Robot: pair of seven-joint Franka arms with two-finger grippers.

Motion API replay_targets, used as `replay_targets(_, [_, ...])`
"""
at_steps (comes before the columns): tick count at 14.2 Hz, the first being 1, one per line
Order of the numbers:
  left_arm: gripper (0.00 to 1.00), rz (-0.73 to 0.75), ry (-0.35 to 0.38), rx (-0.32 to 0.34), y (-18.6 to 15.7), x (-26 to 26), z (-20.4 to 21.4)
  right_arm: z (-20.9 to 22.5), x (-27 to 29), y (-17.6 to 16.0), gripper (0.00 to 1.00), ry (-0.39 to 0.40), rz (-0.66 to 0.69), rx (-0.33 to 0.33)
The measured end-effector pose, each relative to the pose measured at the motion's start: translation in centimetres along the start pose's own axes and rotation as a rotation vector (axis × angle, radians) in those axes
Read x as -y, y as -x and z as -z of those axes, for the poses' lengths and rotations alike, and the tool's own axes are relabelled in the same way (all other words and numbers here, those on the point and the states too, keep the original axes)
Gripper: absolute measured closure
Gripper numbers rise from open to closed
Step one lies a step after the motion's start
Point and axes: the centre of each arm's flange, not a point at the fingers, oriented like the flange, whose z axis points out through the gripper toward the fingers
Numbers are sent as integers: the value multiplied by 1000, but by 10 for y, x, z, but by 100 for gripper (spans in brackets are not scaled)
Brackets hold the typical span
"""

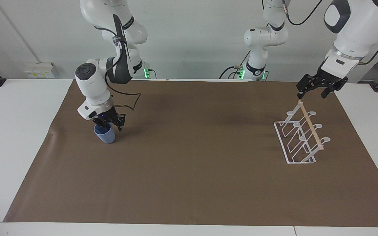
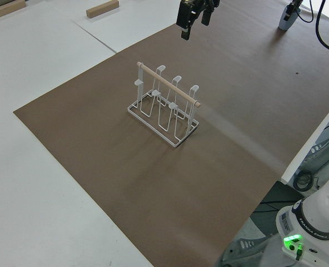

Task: Hang cup on cup holder
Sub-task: 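Lift the cup with the right gripper while the left gripper rises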

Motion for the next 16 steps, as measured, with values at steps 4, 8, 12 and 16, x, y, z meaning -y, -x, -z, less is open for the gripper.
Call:
replay_targets(4, [0, 0, 0, 0, 0, 0, 0, 3, 2, -1, 93, 0, 4, -7])
replay_targets(8, [0, 0, 0, 0, 0, 0, 0, 4, 2, -1, 94, 0, 5, -9])
replay_targets(12, [0, 39, 6, -2, 0, -1, 0, 4, 2, -1, 94, 1, 4, -9])
replay_targets(16, [0, 186, 151, 6, -1, 2, 2, 4, 2, -1, 94, 0, 5, -7])
